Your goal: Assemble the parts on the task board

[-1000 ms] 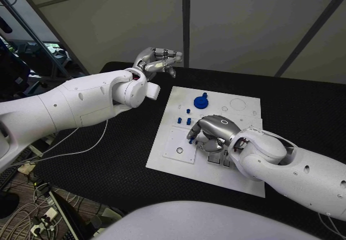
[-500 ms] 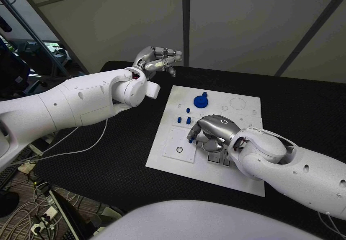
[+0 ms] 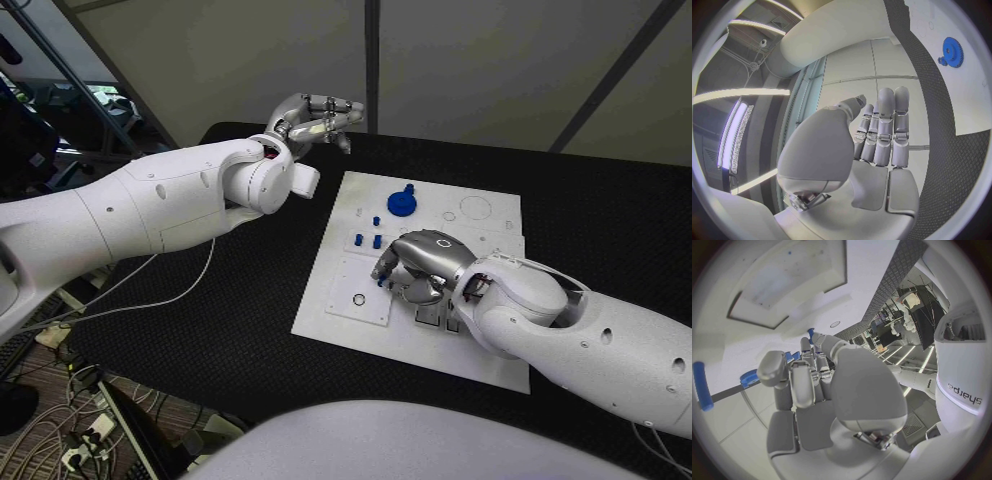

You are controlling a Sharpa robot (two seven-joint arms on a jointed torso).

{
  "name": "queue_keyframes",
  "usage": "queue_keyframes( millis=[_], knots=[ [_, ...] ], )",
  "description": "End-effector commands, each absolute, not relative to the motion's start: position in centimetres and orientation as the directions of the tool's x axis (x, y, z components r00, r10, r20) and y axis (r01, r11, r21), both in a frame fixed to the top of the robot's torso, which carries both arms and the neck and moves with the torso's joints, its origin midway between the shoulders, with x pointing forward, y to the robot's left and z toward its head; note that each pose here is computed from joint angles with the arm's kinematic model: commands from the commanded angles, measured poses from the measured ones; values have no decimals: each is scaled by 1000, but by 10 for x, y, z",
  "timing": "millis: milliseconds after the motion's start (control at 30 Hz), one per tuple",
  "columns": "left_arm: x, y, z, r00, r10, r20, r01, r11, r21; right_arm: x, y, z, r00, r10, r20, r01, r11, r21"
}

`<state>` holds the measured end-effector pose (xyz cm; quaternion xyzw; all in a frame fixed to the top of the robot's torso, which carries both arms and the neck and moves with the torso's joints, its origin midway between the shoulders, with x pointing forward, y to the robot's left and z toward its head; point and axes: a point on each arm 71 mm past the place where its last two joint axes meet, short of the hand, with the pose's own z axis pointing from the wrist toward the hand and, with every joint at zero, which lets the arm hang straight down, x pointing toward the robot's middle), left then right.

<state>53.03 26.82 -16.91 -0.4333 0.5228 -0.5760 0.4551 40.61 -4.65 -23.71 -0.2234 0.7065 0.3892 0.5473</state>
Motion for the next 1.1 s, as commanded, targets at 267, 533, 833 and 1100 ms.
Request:
queue_keyframes(
  millis=[267,533,833,1100],
  knots=[
    [531,268,-168,-218,-975,29,71,-46,-996,405,-47,-240,-302,91,-949,-742,602,294],
    [531,268,-168,-216,-976,29,70,-45,-997,406,-48,-238,-291,108,-951,-741,603,295],
    [532,269,-169,-215,-976,28,70,-44,-997,404,-52,-232,-251,170,-953,-751,587,303],
    [532,272,-169,-210,-977,26,69,-41,-997,396,-70,-220,-235,240,-942,-753,568,332]
  ],
)
